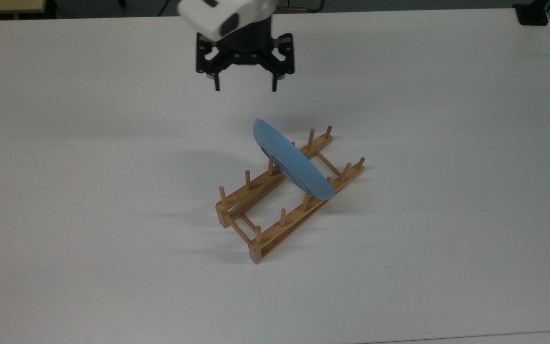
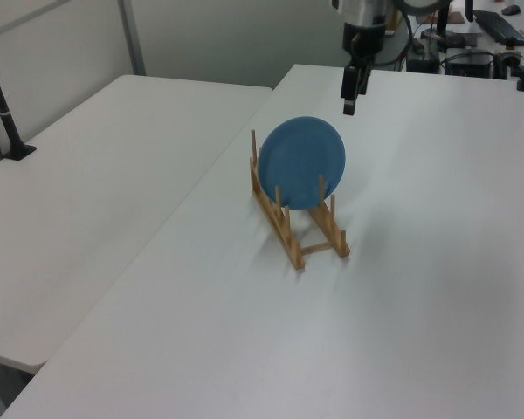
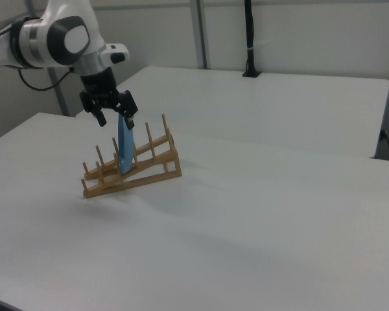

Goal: Pick plate from plate rack
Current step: 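Lower the open gripper onto the plate's rim and close it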

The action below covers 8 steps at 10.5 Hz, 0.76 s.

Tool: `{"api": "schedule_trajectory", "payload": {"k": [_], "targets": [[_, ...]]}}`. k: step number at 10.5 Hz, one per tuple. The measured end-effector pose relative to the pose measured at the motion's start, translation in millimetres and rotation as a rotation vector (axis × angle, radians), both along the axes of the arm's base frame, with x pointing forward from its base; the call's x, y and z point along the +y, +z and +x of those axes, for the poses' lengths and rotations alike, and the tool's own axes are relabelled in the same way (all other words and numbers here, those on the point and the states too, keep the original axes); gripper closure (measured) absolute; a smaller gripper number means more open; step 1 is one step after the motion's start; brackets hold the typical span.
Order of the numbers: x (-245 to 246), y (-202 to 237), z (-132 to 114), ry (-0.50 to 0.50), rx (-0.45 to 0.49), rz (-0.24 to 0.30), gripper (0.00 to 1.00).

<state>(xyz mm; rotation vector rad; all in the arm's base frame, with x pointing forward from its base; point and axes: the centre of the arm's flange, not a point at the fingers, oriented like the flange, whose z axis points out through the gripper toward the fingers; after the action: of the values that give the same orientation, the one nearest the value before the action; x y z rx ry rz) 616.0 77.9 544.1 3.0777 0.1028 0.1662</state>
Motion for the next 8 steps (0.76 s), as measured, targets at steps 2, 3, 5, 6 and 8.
{"api": "schedule_trajectory", "payload": {"k": [2, 3, 5, 6, 8], "targets": [[22.2, 4.6, 1.5, 0.071, -0.057, -0.092, 0.00], [30.6, 5.2, 3.5, 0.100, -0.086, -0.130, 0.04], [53.5, -0.1, 8.7, 0.182, -0.142, -0.247, 0.12], [67.7, -6.3, 10.8, 0.200, -0.165, -0.287, 0.16], [87.6, -27.2, 18.9, 0.216, -0.197, -0.320, 0.22]]}}
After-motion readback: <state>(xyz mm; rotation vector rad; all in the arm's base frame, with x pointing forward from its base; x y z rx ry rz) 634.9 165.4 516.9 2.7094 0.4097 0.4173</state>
